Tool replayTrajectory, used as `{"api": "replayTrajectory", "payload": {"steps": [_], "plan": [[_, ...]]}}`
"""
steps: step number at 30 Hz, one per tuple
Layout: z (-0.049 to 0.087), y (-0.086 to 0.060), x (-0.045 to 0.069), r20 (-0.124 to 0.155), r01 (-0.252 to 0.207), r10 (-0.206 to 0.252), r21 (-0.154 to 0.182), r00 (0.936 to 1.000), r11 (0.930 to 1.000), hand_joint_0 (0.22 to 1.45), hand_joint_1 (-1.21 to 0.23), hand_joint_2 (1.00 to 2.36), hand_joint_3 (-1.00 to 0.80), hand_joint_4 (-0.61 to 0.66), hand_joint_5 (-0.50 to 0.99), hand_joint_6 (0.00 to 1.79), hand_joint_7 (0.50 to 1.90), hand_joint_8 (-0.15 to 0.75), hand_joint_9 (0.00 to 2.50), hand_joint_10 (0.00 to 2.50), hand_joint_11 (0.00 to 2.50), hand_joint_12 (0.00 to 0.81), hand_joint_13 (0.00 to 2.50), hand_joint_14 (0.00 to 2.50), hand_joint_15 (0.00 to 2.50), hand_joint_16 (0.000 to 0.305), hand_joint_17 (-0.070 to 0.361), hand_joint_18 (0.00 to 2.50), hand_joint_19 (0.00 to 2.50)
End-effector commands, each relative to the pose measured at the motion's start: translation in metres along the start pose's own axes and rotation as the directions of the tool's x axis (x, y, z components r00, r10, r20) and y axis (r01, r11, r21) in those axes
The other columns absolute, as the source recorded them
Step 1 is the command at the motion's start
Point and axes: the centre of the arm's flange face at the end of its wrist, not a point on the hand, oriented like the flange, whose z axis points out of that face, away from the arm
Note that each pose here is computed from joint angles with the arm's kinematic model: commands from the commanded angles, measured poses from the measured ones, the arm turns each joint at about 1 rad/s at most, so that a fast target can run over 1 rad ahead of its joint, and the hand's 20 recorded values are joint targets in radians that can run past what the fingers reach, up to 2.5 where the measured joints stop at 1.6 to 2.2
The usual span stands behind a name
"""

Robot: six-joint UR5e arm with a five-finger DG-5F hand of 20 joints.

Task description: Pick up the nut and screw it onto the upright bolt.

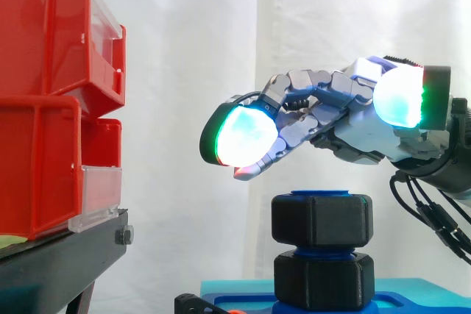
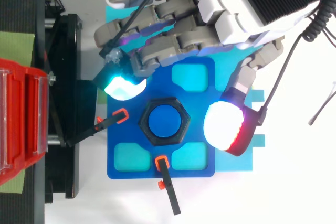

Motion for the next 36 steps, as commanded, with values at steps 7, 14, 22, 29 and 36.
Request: {"api": "replayTrajectory", "payload": {"steps": [7,14,22,29,36], "plan": [[0.003,0.003,0.009,-0.006,-0.01,0.01,-0.002,0.9999,0.9999,0.46,-0.19,1.0,-0.5,0.22,-0.16,0.5,0.73,0.262,0.61,0.0,0.0,0.34,0.32,0.0,0.0,0.037,0.084,0.0,0.0],[-0.014,0.008,0.035,-0.052,-0.053,0.055,0.047,0.9971,0.9975,0.46,-0.19,1.0,-0.5,0.23,-0.16,0.5,0.78,0.269,0.61,0.0,0.0,0.341,0.32,0.0,0.0,0.037,0.084,0.0,0.0],[-0.013,0.005,0.032,-0.011,-0.038,0.039,0.053,0.9992,0.9979,0.46,-0.18,1.0,-0.5,0.26,-0.14,0.5,0.87,0.274,0.61,0.0,0.0,0.338,0.32,0.0,0.0,0.036,0.082,0.0,0.0],[-0.012,0.006,0.033,-0.012,-0.039,0.04,0.05,0.9991,0.998,0.47,-0.18,1.0,-0.5,0.27,-0.1,0.5,1.13,0.291,0.65,0.0,0.0,0.322,0.36,0.0,0.0,0.033,0.074,0.0,0.0],[-0.015,0.003,0.032,-0.008,-0.034,0.035,0.053,0.9994,0.998,0.48,-0.2,1.0,-0.5,0.25,-0.06,0.5,1.39,0.3,0.73,0.0,0.0,0.303,0.42,0.0,0.0,0.029,0.064,0.05,0.0]]}}
